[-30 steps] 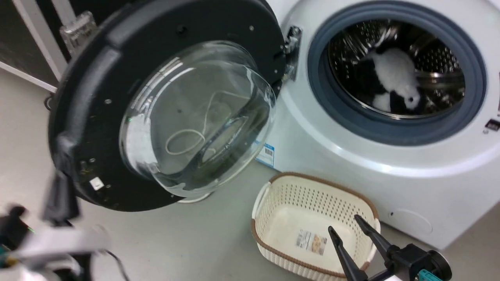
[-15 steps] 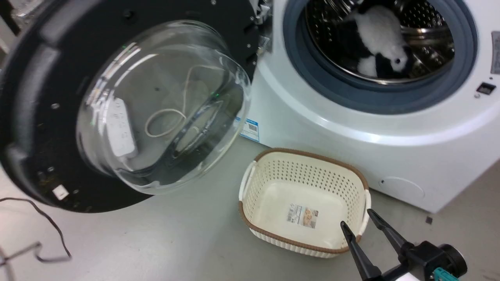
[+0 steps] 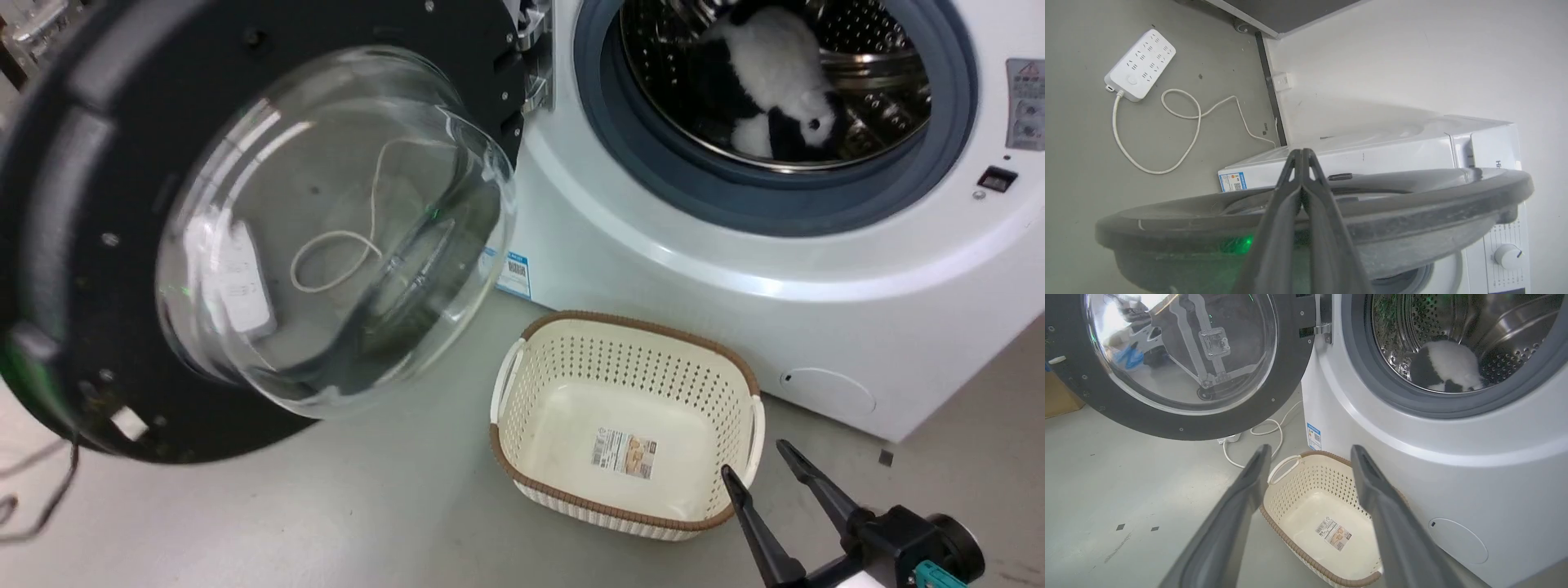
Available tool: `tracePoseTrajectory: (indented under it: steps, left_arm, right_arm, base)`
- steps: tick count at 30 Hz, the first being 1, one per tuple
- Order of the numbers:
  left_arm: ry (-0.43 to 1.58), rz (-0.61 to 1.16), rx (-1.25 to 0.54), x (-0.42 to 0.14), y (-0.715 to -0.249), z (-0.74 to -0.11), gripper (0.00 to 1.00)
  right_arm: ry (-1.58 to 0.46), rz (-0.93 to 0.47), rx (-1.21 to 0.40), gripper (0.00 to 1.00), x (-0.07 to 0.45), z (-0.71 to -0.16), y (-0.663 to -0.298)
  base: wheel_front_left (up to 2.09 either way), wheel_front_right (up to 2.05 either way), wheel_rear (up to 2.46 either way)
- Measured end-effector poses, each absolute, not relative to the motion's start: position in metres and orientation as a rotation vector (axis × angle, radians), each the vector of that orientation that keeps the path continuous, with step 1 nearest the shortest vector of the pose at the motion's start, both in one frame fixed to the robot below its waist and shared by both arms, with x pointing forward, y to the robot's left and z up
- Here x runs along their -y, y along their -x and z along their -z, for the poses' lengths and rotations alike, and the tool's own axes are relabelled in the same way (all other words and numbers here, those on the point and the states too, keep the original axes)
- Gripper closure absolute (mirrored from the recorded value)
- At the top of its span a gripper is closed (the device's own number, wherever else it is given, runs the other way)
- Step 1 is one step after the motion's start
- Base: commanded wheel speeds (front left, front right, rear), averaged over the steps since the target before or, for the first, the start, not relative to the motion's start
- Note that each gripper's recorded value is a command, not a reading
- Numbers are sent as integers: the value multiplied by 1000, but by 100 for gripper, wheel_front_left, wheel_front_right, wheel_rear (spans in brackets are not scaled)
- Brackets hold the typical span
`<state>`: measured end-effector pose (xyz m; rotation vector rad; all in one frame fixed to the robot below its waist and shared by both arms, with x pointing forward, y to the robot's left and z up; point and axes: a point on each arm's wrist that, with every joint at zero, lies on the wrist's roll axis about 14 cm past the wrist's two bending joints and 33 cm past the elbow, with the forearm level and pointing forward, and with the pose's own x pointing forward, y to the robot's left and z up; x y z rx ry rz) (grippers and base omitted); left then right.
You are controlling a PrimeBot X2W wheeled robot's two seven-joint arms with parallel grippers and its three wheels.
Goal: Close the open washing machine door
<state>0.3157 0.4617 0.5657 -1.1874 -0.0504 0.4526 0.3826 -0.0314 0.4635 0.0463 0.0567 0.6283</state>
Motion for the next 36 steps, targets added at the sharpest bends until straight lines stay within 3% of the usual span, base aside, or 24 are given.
tracePoseTrajectory:
  steps: [6, 9, 18, 26, 36]
  left_arm:
    - [1222, -269, -91, -414, -306, -553, 100]
    - [1258, -115, -184, -366, -299, -543, 100]
    - [1292, 129, -340, -266, -283, -523, 100]
    - [1318, 324, -475, -169, -278, -506, 100]
    - [1407, 484, -607, -48, -317, -484, 100]
  right_arm:
    - [-51, -621, -28, 0, 29, -475, -379]
    - [-52, -611, -7, 0, 29, -483, -376]
    - [-45, -528, 58, 0, 50, -504, -380]
    - [-16, -391, 101, 0, 96, -518, -379]
    - [-14, -161, 84, 0, 177, -517, -367]
  base:
    - [0, 0, 0]
    - [0, 0, 0]
    - [0, 0, 0]
    - [0, 0, 0]
    - [0, 0, 0]
